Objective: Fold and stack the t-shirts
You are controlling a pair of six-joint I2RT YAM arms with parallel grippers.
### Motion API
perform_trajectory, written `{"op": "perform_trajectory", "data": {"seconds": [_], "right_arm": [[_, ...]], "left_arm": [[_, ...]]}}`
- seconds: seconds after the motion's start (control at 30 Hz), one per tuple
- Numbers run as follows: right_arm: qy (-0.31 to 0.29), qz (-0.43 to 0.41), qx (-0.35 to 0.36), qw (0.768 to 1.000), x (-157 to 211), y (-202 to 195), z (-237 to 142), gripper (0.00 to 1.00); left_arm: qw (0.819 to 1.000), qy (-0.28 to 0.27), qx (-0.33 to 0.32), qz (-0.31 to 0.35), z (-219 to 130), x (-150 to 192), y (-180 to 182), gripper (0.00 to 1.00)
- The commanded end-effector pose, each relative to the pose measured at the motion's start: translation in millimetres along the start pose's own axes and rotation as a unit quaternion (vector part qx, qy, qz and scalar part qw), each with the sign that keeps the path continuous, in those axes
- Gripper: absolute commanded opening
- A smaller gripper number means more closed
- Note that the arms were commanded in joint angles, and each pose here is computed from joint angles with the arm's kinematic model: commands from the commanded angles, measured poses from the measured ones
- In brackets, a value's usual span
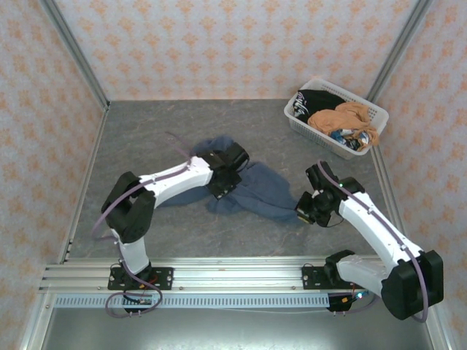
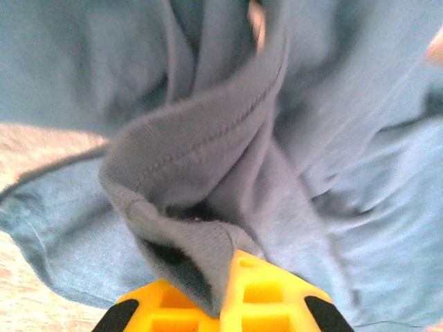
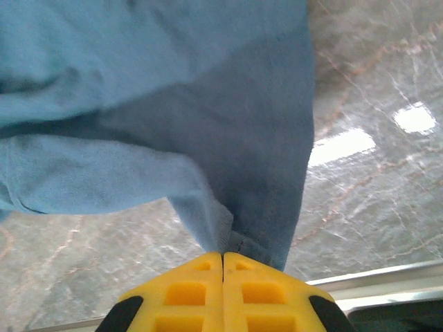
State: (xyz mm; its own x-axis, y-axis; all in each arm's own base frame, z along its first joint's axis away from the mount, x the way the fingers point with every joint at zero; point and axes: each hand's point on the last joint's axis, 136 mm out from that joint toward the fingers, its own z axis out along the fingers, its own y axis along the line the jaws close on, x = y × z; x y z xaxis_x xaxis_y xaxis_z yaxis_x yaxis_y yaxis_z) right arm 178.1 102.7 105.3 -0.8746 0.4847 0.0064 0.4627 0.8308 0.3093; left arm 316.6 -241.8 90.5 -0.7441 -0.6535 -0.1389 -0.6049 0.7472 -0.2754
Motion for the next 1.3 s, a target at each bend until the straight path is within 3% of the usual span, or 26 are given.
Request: {"op": "perform_trajectory", "data": {"seconds": [0.0,0.17,0.33,0.53,0.63,0.73,0.87,0.97,1.03,1.1,1.13,1.2,1.27], "right_arm": [[-0.036,-0.032,-0.088,0.995,-18.9,50.1,-28.1,0.00],[-0.093,-0.076,-0.198,0.973,-40.3,116.6,-81.9,0.00],[-0.188,-0.052,-0.227,0.954,-87.8,141.5,-143.4,0.00],[-0.346,0.004,-0.297,0.890,-169.5,160.3,-250.3,0.00],[-0.397,0.005,-0.345,0.850,-196.0,172.7,-304.3,0.00],[-0.451,-0.006,-0.383,0.806,-207.1,179.0,-362.7,0.00],[-0.502,-0.008,-0.438,0.746,-208.5,178.4,-432.5,0.00],[-0.510,-0.034,-0.489,0.707,-196.4,191.1,-471.8,0.00],[-0.493,-0.058,-0.526,0.691,-187.2,205.5,-487.2,0.00],[-0.468,-0.088,-0.559,0.678,-174.4,224.6,-496.0,0.00],[-0.455,-0.111,-0.568,0.677,-164.0,237.3,-495.9,0.00],[-0.422,-0.159,-0.569,0.688,-141.0,266.3,-481.5,0.00],[-0.370,-0.205,-0.560,0.713,-115.0,299.6,-446.2,0.00]], "left_arm": [[0.996,-0.077,0.048,-0.007,-57.2,-62.4,-12.0,0.00],[0.984,-0.102,0.143,-0.010,-114.5,-116.2,-50.4,0.00],[0.963,-0.136,0.234,0.000,-168.8,-159.3,-100.2,0.00],[0.917,-0.163,0.364,0.028,-219.0,-205.1,-197.2,0.00],[0.874,-0.190,0.446,0.021,-255.1,-228.5,-239.2,0.00],[0.808,-0.218,0.547,-0.017,-299.1,-250.1,-264.4,0.00],[0.719,-0.254,0.645,-0.057,-368.5,-270.2,-266.0,0.00],[0.679,-0.287,0.673,-0.060,-419.2,-278.6,-245.8,0.00],[0.680,-0.312,0.661,-0.059,-437.4,-288.6,-226.2,0.00],[0.695,-0.337,0.633,-0.053,-446.4,-299.4,-204.2,0.00],[0.712,-0.349,0.607,-0.052,-443.8,-306.7,-191.5,0.00],[0.740,-0.368,0.561,-0.050,-437.4,-318.9,-168.0,0.00],[0.767,-0.377,0.518,-0.034,-426.0,-325.6,-150.3,0.00]]}}
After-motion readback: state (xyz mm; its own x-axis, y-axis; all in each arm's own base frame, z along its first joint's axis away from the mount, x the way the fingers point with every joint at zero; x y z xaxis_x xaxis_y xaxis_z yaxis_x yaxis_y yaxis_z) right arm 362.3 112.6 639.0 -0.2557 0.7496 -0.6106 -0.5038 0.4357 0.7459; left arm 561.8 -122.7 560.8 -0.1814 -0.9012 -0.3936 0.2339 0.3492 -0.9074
